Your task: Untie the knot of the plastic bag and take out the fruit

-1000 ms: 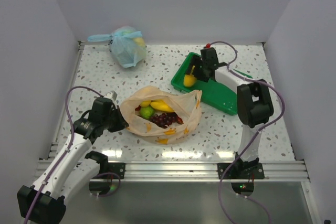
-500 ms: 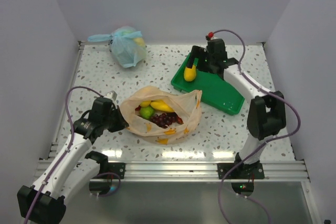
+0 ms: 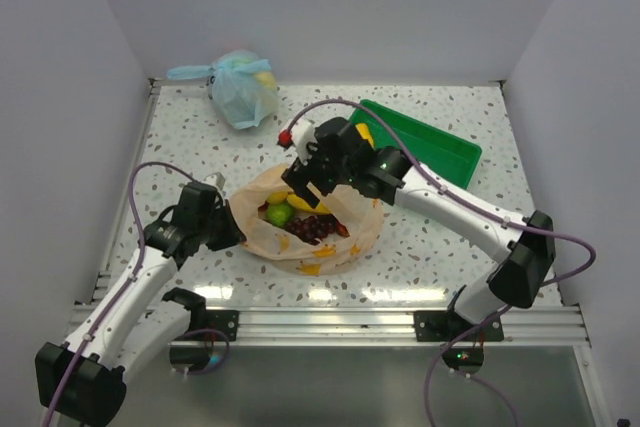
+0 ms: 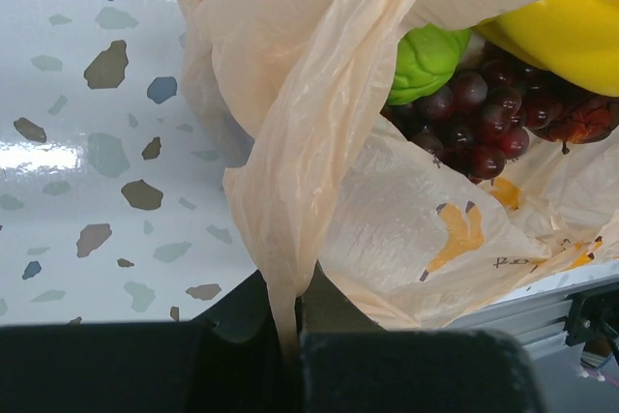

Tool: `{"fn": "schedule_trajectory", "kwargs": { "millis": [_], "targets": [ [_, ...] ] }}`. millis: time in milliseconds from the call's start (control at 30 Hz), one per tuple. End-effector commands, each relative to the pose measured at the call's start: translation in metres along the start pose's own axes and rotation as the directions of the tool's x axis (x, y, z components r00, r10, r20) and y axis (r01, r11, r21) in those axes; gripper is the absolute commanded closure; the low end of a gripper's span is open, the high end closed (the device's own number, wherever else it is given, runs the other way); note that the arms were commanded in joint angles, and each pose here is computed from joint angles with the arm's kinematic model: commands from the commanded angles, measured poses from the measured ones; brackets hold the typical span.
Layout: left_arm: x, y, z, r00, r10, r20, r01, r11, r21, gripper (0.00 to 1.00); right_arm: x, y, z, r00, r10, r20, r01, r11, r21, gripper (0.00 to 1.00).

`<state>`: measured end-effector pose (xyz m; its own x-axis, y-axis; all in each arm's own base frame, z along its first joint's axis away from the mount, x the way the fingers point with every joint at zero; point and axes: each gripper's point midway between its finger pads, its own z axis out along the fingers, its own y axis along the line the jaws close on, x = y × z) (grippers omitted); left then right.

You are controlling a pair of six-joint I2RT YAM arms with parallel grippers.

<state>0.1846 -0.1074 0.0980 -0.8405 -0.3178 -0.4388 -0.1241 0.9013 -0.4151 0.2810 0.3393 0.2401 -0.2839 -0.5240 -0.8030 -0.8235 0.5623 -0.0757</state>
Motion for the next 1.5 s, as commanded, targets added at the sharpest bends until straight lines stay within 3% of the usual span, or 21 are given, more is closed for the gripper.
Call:
{"fn": "schedule_trajectory", "kwargs": {
  "millis": [0, 200, 400, 800, 933, 1033, 1067, 1100, 1133, 1200, 1467],
  "targets": [
    [-0.021, -0.018, -0.01, 0.999, -0.005, 0.05, 0.002, 0.999, 0.048, 1.0, 0.029, 0.011, 0.009, 0.971, -0.196, -0.134, 0.2, 0.98, 0.012, 0.2],
    [-0.027, -0.023, -0.014, 0.998, -0.01, 0.058, 0.007, 0.998, 0.056, 1.0, 0.041, 0.04, 0.033, 0.925, -0.325, -0.194, 0.326, 0.945, -0.032, 0.37],
    [-0.032, -0.028, -0.019, 0.997, -0.009, 0.07, 0.004, 0.998, 0.066, 1.0, 0.054, 0.033, 0.06, 0.897, -0.361, -0.256, 0.374, 0.927, 0.001, 0.51],
    [-0.029, -0.025, -0.023, 0.997, -0.009, 0.071, 0.004, 0.998, 0.063, 1.0, 0.09, 0.012, 0.109, 0.838, -0.401, -0.37, 0.458, 0.886, 0.077, 0.53],
    [-0.027, -0.022, -0.021, 0.998, -0.008, 0.07, 0.004, 0.999, 0.054, 1.0, 0.092, 0.014, 0.108, 0.834, -0.405, -0.374, 0.456, 0.888, 0.055, 0.6],
    [-0.026, -0.022, -0.019, 0.998, -0.014, 0.068, 0.01, 0.998, 0.056, 1.0, 0.094, 0.023, 0.107, 0.839, -0.409, -0.359, 0.44, 0.898, 0.006, 0.55],
    [-0.026, -0.022, -0.019, 0.997, -0.015, 0.072, 0.011, 0.998, 0.057, 1.0, 0.097, 0.023, 0.107, 0.838, -0.407, -0.363, 0.437, 0.899, 0.003, 0.59],
    [-0.026, -0.021, -0.018, 0.997, -0.019, 0.069, 0.015, 0.998, 0.055, 1.0, 0.098, 0.023, 0.107, 0.836, -0.407, -0.369, 0.439, 0.898, 0.005, 0.78],
    [-0.026, -0.022, -0.018, 0.997, -0.02, 0.069, 0.016, 0.998, 0.057, 1.0, 0.099, 0.022, 0.105, 0.834, -0.406, -0.373, 0.439, 0.898, 0.006, 0.88],
    [-0.025, -0.021, -0.017, 0.997, -0.019, 0.069, 0.015, 0.998, 0.053, 1.0, 0.095, 0.024, 0.101, 0.841, -0.401, -0.363, 0.431, 0.902, 0.001, 0.97],
    [-0.027, -0.017, -0.015, 0.997, -0.024, 0.077, 0.022, 0.999, 0.033, 1.0, 0.054, 0.062, 0.052, 0.916, -0.355, -0.189, 0.328, 0.931, -0.16, 1.0]
  ]
}}
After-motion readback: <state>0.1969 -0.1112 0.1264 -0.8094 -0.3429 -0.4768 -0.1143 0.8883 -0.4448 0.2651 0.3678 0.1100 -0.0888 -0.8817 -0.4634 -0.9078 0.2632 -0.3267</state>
